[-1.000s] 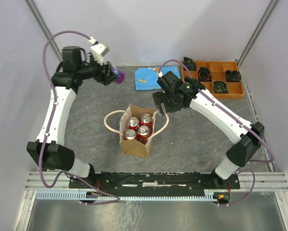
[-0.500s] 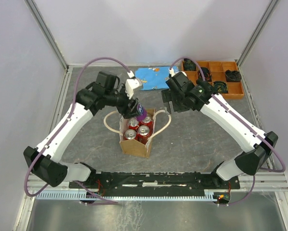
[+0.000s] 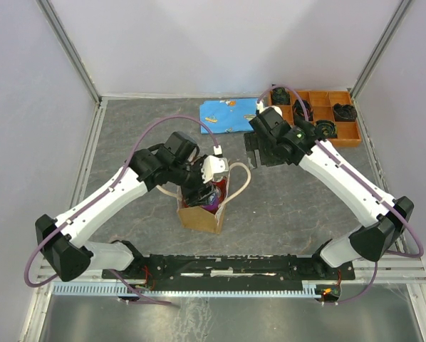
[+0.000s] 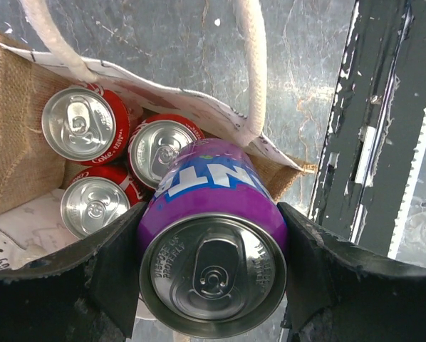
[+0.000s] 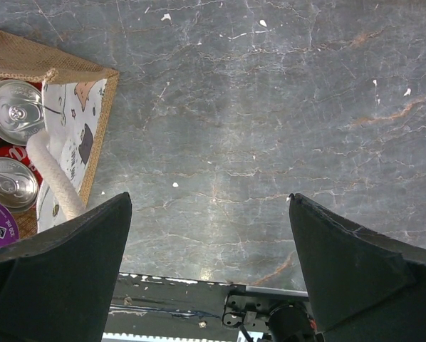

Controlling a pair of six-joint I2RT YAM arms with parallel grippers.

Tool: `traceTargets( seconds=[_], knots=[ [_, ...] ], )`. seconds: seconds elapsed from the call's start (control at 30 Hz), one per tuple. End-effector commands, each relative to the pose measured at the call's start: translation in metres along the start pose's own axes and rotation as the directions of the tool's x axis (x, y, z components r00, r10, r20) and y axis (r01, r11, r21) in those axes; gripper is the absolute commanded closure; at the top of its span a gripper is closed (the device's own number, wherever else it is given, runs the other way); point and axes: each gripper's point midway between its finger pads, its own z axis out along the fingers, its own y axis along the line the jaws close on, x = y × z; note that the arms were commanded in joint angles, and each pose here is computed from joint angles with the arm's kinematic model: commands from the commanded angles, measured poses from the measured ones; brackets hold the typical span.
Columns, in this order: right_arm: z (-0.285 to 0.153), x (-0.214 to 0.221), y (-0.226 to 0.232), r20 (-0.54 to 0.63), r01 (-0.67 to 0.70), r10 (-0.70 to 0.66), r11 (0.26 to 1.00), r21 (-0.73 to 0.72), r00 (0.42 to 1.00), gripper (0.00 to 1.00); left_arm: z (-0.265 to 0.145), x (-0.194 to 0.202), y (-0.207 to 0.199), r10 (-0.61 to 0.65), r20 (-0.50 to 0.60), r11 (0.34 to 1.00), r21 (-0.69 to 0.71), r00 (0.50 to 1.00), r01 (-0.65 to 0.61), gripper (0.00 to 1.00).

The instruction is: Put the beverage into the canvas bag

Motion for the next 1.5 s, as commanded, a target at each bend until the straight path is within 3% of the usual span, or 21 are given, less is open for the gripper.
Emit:
traceTargets(
  seconds=[0.0,0.33,0.7,1.47],
  knots=[
    [-0.01,-0.01,-0.002,0.063,-0.047,0.048,0.999,-0.012,0.997,0.01,-0.01,-0.018,0.0,0.118,0.068,0.993,-0.032,0.991,-0.116,0.97],
    [-0.007,-0.009,-0.002,0.061,-0.051,0.052,0.999,-0.013,0.997,0.01,-0.004,0.002,-0.027,0.187,-0.02,0.975,0.128,0.982,-0.183,0.97],
    [-0.004,0.0,-0.004,0.041,-0.052,0.052,0.999,-0.007,0.998,0.01,0.019,0.025,-0.031,0.236,-0.09,0.954,0.212,0.968,-0.213,0.97],
    [-0.006,0.007,-0.015,0.027,-0.061,0.061,0.998,0.019,0.998,0.01,0.061,0.038,-0.024,0.208,-0.095,0.957,0.223,0.974,-0.183,0.97]
  ],
)
